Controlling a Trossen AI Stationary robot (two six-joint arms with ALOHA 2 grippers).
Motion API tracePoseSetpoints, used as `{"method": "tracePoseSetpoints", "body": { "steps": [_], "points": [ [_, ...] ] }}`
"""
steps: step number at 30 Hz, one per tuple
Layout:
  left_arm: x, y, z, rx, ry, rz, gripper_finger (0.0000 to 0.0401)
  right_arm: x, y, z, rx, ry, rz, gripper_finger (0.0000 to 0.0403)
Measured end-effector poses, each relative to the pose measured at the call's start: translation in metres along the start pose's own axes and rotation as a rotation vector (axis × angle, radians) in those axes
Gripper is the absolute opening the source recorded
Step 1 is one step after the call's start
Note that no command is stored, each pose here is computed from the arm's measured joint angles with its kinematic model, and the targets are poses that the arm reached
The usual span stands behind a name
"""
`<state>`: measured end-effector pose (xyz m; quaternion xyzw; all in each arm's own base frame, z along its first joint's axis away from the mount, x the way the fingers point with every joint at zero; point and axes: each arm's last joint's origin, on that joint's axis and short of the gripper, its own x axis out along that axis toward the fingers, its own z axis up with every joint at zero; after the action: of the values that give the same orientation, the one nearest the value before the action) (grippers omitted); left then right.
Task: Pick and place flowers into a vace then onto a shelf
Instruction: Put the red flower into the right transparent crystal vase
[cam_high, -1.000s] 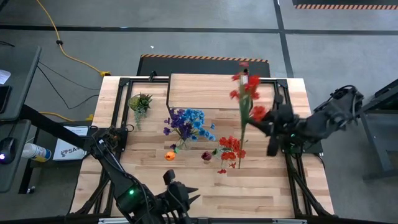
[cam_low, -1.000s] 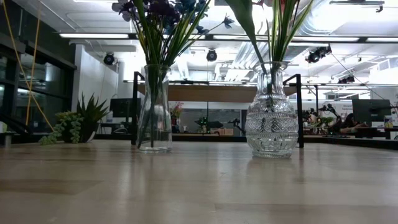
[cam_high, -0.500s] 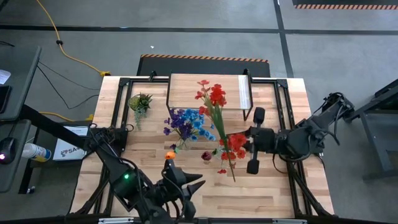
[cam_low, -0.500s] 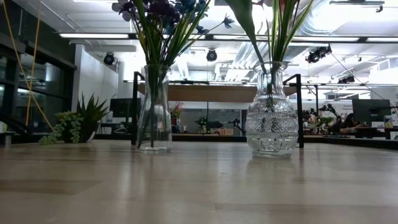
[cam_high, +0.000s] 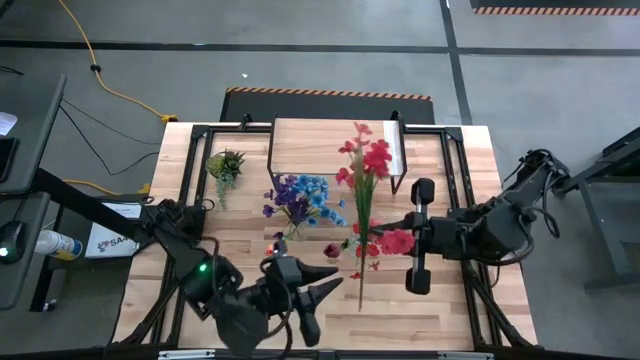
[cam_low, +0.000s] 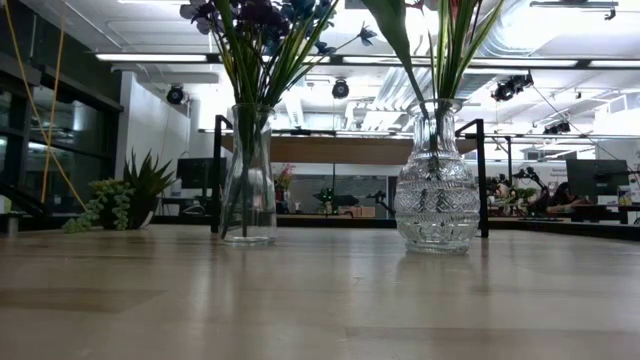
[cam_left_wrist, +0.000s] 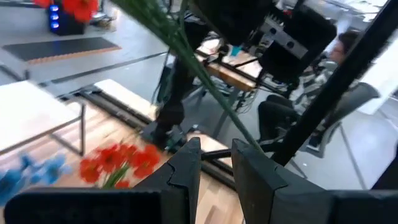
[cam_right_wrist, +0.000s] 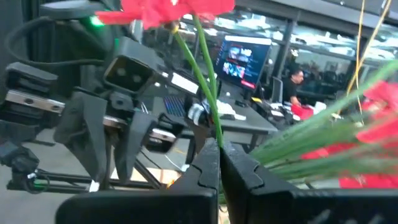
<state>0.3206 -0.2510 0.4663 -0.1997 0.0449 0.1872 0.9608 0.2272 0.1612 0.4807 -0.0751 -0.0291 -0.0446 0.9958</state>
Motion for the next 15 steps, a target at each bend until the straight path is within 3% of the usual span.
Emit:
{"method": "tracePoseSetpoints", "body": {
  "steps": [15],
  "points": [
    [0.033,0.008,0.02,-0.038,0.017,-0.129,0.0124,-0.018,0.016,0.006,-0.081,-0.015,-0.004,0.0]
  ]
}}
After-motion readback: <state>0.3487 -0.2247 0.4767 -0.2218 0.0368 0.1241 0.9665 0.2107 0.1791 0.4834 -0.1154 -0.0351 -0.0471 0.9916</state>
